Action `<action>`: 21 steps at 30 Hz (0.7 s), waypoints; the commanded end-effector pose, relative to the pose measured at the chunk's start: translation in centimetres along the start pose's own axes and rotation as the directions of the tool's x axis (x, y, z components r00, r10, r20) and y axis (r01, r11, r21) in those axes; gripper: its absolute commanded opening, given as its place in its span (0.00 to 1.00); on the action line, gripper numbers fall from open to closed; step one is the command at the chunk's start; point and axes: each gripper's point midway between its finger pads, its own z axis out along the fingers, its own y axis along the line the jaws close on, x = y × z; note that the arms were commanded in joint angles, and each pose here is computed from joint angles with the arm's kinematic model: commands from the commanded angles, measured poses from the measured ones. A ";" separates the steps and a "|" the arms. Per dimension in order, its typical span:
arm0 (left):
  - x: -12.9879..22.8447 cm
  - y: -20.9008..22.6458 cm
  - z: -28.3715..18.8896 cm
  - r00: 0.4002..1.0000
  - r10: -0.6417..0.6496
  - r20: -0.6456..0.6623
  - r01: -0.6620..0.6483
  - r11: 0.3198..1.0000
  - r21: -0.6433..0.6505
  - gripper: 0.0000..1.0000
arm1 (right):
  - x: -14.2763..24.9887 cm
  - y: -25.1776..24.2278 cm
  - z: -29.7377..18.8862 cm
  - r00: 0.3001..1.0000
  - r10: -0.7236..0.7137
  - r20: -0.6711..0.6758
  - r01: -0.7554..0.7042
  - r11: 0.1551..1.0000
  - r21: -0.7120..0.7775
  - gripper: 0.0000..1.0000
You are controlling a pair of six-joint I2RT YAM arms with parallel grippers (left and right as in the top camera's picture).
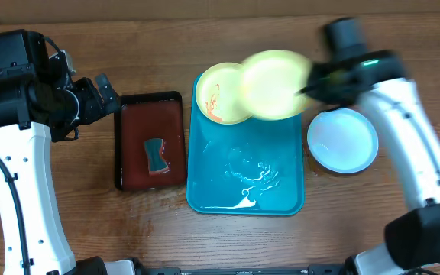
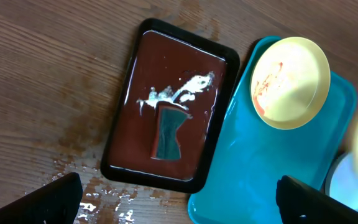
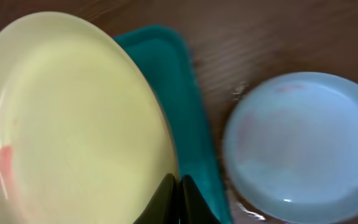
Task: Clean dirty plates on tray and stack at the side
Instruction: 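Carry the yellow plate right and stack it on the white plate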
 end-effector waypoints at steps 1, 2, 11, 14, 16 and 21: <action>-0.4 0.0 -0.6 0.999 0.023 0.028 -0.022 1.000 -0.003 1.00 | 0.2 -5.6 1.2 0.982 0.165 -0.094 -0.164 0.986 0.022 0.04; -0.4 0.0 -0.6 0.999 0.023 0.028 -0.022 1.000 -0.003 1.00 | 0.6 -8.3 2.0 0.968 0.225 -0.115 -0.219 0.974 0.061 0.04; -0.7 -0.1 -0.6 0.999 0.024 0.038 -0.024 1.000 0.000 1.00 | 7.8 -16.9 8.1 0.840 0.455 -0.294 -0.447 0.889 0.100 0.04; -0.7 -0.1 -0.5 0.999 0.024 0.036 -0.024 1.000 -0.001 1.00 | 8.1 -16.6 8.5 0.853 0.426 -0.302 -0.422 0.903 0.080 0.31; -0.7 -0.1 -0.5 0.999 0.024 0.034 -0.024 1.000 -0.001 1.00 | 7.3 -15.7 8.0 0.887 0.365 -0.284 -0.367 0.929 0.048 0.40; -0.7 -0.1 -0.5 0.999 0.025 0.034 -0.025 1.000 -0.001 1.00 | 3.7 -9.6 4.3 0.986 0.082 -0.146 -0.097 0.991 -0.093 0.49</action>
